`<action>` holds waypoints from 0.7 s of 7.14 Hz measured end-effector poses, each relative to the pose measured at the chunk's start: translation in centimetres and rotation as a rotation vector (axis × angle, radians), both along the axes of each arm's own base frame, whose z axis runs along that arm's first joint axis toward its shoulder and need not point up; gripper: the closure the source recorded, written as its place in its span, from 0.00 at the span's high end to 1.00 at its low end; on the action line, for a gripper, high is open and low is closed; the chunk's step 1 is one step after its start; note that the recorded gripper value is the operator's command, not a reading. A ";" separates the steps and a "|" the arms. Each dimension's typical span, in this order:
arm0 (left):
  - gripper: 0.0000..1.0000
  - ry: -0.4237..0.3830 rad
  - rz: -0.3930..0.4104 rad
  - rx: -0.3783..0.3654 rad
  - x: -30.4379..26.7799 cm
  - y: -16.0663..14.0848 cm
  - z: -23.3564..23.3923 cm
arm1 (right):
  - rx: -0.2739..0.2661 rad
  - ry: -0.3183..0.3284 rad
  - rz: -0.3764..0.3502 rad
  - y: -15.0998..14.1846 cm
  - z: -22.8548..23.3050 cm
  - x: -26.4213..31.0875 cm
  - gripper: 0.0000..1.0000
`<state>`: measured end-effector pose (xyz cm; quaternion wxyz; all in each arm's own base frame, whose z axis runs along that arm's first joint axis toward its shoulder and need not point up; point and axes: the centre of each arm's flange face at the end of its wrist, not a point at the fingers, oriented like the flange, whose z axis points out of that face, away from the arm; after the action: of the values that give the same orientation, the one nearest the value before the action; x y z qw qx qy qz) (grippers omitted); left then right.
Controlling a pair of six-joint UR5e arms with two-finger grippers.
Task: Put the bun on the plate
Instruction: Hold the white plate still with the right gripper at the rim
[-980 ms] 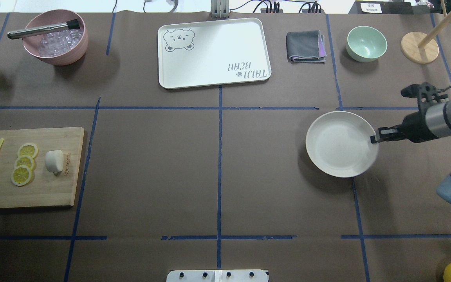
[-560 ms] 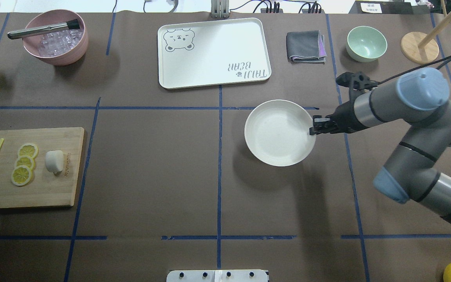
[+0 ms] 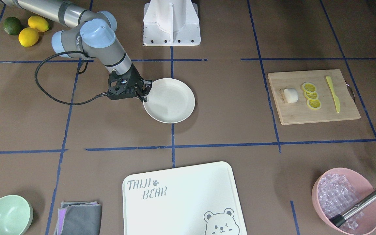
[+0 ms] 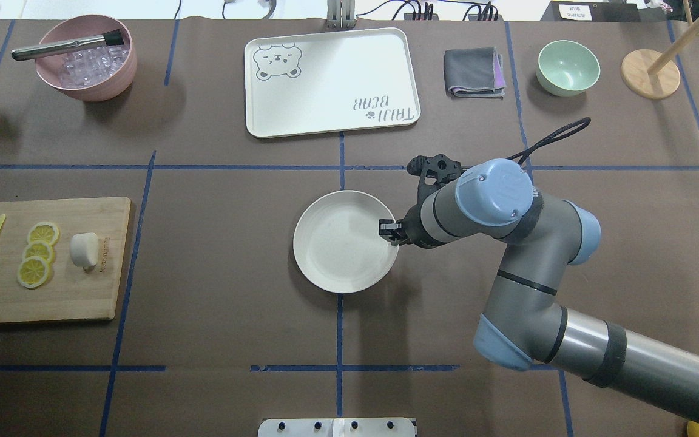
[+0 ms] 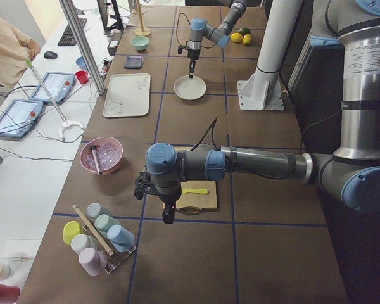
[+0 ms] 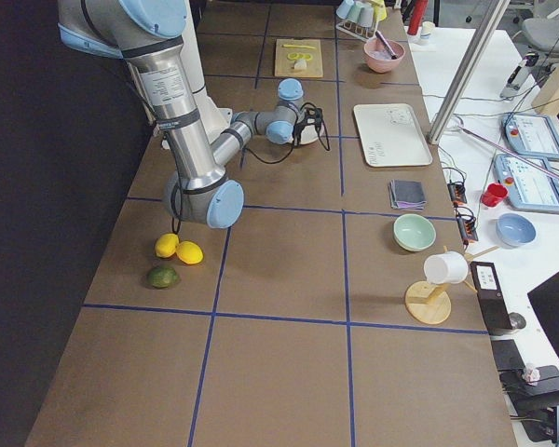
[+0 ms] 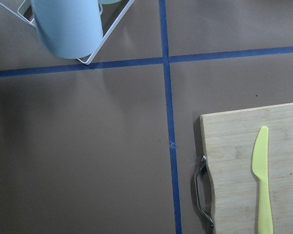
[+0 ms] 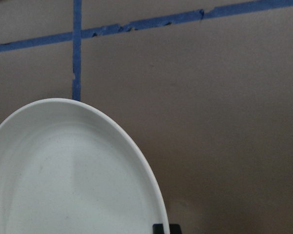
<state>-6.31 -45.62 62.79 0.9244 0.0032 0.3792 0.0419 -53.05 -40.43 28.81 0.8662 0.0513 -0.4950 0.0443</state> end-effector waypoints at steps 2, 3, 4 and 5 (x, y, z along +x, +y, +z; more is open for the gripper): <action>1.00 0.000 0.000 0.001 0.0 0.0 0.0 | 0.002 0.024 0.000 1.0 0.8 -1.7 0.99; 1.00 0.000 0.000 0.004 0.0 0.0 -0.1 | 0.004 0.031 0.008 0.9 0.9 -1.7 0.99; 1.00 0.000 0.001 0.011 0.0 0.0 -0.4 | 0.003 0.041 0.026 -0.1 0.7 -0.6 1.00; 1.00 0.000 0.002 0.024 0.0 -0.1 -1.1 | -0.008 0.071 0.044 -2.4 0.2 2.2 1.00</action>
<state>-6.30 -45.70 61.71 0.9242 0.0142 0.3786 0.0474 -50.81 -42.87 29.04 0.8823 0.0603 -0.4625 0.0632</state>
